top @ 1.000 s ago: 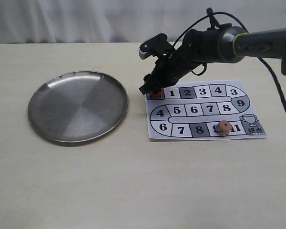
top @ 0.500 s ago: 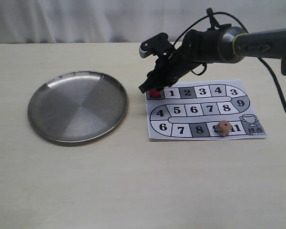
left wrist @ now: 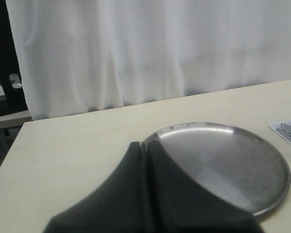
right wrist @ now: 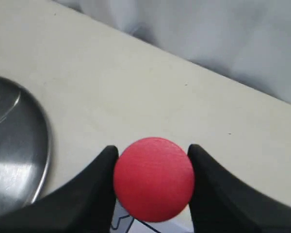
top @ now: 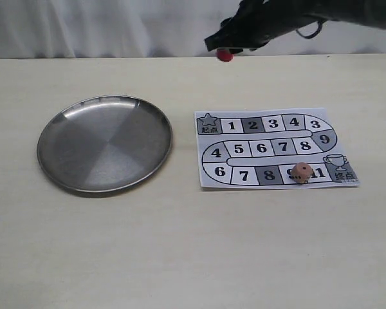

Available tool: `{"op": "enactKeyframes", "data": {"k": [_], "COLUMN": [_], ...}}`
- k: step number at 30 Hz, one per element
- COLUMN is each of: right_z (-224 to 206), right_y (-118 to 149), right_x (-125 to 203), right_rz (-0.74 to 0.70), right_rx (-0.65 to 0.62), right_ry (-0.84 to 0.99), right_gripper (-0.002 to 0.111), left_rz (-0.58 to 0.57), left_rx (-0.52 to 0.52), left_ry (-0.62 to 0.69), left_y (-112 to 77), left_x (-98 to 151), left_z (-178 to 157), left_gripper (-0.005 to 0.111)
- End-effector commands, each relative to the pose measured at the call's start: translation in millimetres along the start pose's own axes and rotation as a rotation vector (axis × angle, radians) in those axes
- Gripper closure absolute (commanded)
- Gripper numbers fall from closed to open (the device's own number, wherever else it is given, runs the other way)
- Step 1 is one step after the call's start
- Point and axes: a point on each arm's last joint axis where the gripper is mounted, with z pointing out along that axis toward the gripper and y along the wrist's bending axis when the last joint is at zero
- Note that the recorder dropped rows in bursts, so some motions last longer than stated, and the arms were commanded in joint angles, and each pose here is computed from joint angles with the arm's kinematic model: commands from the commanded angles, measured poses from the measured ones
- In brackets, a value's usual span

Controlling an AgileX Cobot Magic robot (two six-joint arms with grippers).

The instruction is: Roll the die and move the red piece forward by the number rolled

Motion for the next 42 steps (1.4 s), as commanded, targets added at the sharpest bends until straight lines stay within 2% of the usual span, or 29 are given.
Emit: {"op": "enactKeyframes", "data": {"k": [1, 4, 12, 23, 25, 30, 32, 34, 36, 37, 39, 40, 41, 42], "right_z": [2, 21, 87, 90, 90, 86, 79, 62, 33, 20, -23, -53, -70, -100], "right_y": [-9, -9, -7, -4, -5, -5, -7, -10, -11, -12, -13, -12, -11, -7], "right_x": [8, 28, 105, 113, 112, 105, 94, 73, 46, 36, 7, -8, -15, -22], "right_rz": [0.035, 0.044, 0.077, 0.084, 0.084, 0.143, 0.135, 0.144, 0.111, 0.109, 0.098, 0.082, 0.071, 0.061], "right_rx": [0.005, -0.006, -0.028, -0.049, -0.049, -0.031, -0.026, -0.008, 0.007, 0.012, 0.026, 0.037, 0.045, 0.055], "right_ry": [0.041, 0.109, 0.321, 0.37, 0.368, 0.341, 0.312, 0.242, 0.167, 0.136, 0.04, -0.02, -0.051, -0.108], "right_gripper": [0.104, 0.104, 0.104, 0.102, 0.093, 0.055, 0.044, 0.036, 0.035, 0.036, 0.05, 0.069, 0.08, 0.099], "left_rz": [0.0, 0.0, 0.0, 0.0, 0.0, 0.0, 0.0, 0.0, 0.0, 0.0, 0.0, 0.0, 0.0, 0.0], "left_rx": [0.009, 0.009, 0.009, 0.009, 0.009, 0.009, 0.009, 0.009, 0.009, 0.009, 0.009, 0.009, 0.009, 0.009], "left_ry": [-0.01, -0.01, -0.01, -0.01, -0.01, -0.01, -0.01, -0.01, -0.01, -0.01, -0.01, -0.01, -0.01, -0.01], "left_y": [-0.6, -0.6, -0.6, -0.6, -0.6, -0.6, -0.6, -0.6, -0.6, -0.6, -0.6, -0.6, -0.6, -0.6], "left_x": [0, 0, 0, 0, 0, 0, 0, 0, 0, 0, 0, 0, 0, 0], "left_z": [0, 0, 0, 0, 0, 0, 0, 0, 0, 0, 0, 0, 0, 0], "left_gripper": [0.107, 0.107, 0.107, 0.107, 0.107, 0.107, 0.107, 0.107, 0.107, 0.107, 0.107, 0.107, 0.107, 0.107]}}
